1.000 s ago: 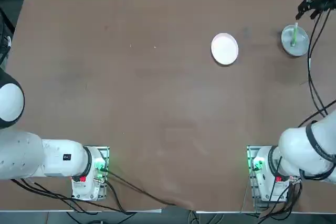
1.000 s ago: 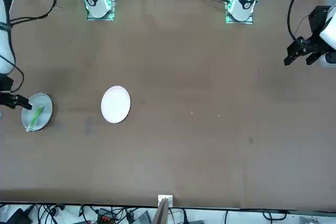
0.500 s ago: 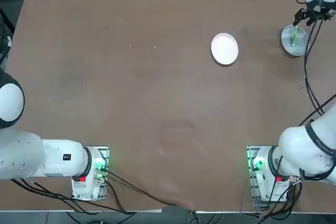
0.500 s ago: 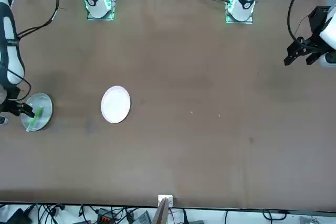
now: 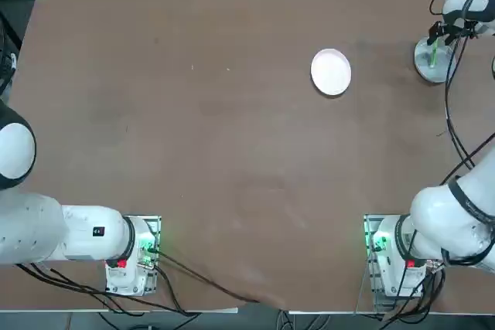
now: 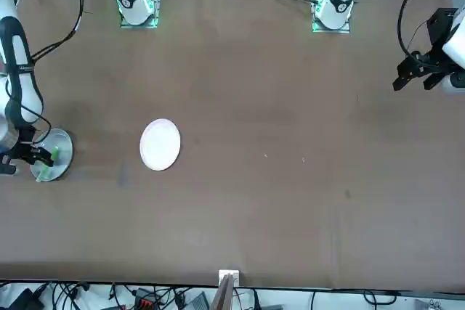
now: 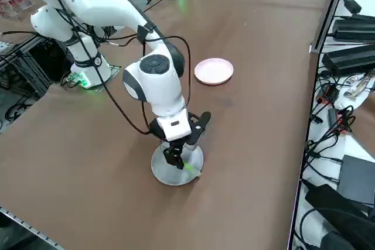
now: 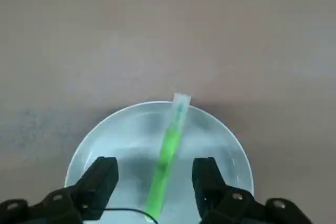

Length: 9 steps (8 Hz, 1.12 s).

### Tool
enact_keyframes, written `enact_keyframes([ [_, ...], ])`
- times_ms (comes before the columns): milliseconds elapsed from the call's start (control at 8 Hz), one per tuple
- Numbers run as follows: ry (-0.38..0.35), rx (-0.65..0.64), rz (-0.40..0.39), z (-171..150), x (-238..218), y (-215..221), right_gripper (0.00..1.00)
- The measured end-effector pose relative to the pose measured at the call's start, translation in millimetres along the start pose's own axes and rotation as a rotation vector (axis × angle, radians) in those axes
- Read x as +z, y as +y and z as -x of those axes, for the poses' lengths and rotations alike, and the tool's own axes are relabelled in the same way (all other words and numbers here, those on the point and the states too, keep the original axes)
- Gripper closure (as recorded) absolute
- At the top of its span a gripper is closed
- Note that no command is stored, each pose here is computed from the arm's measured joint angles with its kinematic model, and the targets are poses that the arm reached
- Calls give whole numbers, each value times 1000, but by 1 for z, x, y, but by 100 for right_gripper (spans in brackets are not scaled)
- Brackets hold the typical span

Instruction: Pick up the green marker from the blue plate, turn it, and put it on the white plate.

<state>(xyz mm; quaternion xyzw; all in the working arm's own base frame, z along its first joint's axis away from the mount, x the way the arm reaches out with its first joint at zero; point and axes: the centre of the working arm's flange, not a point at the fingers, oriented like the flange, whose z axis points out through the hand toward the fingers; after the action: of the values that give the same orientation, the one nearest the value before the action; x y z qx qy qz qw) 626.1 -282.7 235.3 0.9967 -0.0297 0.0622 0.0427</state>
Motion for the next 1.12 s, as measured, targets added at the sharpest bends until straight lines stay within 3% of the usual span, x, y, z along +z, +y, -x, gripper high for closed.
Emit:
enact_keyframes([
  [625, 10, 9, 4, 6, 26, 4, 25],
  [1125, 6, 9, 2, 7, 37, 4, 46],
])
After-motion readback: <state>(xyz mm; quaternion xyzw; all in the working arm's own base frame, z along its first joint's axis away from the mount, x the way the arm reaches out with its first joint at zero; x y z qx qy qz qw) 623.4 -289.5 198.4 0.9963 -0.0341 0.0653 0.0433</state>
